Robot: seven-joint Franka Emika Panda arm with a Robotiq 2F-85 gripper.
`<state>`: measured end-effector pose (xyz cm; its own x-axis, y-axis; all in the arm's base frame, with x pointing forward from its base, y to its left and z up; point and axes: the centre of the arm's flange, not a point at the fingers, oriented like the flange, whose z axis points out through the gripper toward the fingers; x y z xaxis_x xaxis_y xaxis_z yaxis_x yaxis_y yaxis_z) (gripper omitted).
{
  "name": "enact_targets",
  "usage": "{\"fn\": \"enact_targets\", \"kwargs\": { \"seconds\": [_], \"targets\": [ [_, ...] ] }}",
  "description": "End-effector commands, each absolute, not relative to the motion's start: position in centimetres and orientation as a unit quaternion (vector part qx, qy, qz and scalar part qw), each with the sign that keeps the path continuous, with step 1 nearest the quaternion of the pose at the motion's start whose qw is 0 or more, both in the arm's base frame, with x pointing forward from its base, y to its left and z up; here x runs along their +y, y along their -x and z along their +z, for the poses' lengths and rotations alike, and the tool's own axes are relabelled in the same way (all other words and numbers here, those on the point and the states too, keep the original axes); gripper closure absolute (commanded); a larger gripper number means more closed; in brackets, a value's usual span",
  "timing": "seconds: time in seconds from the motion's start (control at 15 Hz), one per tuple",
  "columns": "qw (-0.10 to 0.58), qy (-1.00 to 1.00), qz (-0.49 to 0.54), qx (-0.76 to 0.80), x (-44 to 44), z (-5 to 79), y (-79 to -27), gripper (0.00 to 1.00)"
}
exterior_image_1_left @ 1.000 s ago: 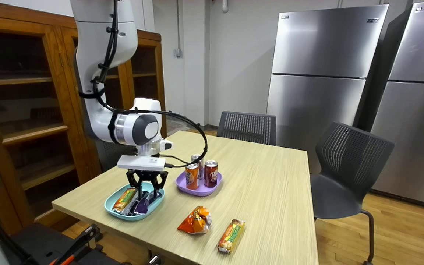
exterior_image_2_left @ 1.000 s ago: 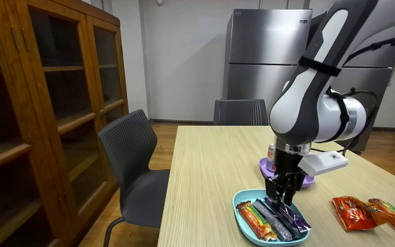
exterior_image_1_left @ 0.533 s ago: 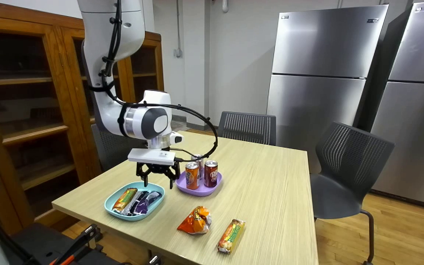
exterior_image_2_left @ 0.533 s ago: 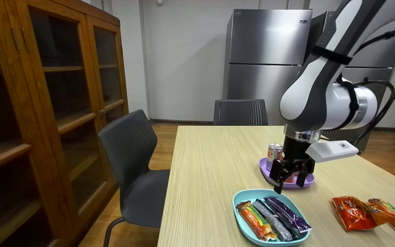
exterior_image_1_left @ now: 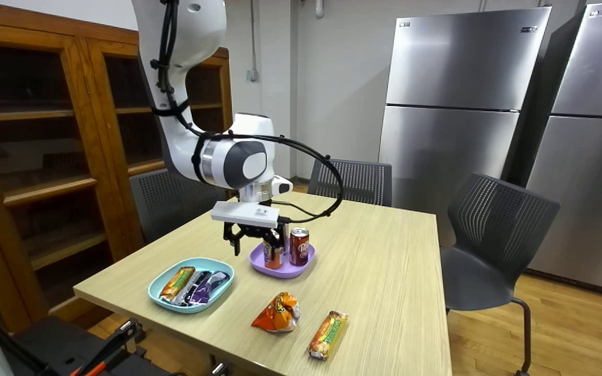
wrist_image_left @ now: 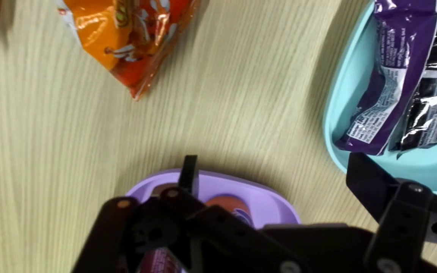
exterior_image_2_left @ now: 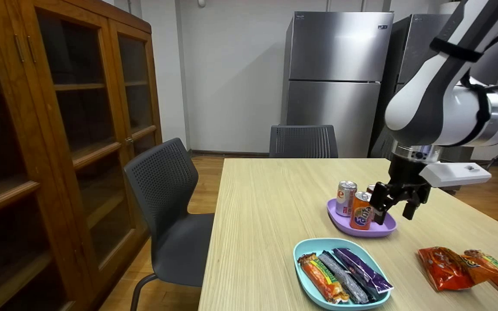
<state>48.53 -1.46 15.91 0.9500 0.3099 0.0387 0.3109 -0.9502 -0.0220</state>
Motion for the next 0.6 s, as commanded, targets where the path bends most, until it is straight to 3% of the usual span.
{"fn": "enact_targets", "kwargs": {
  "seconds": [0.0, 0.53],
  "targets": [
    [0.016, 0.989, -0.021, -0.144, -5.1, 18.1, -47.4, 0.0],
    [0.018, 0.995, -0.01, -0.095, -12.7, 18.1, -46.4, 0.0]
  ]
}}
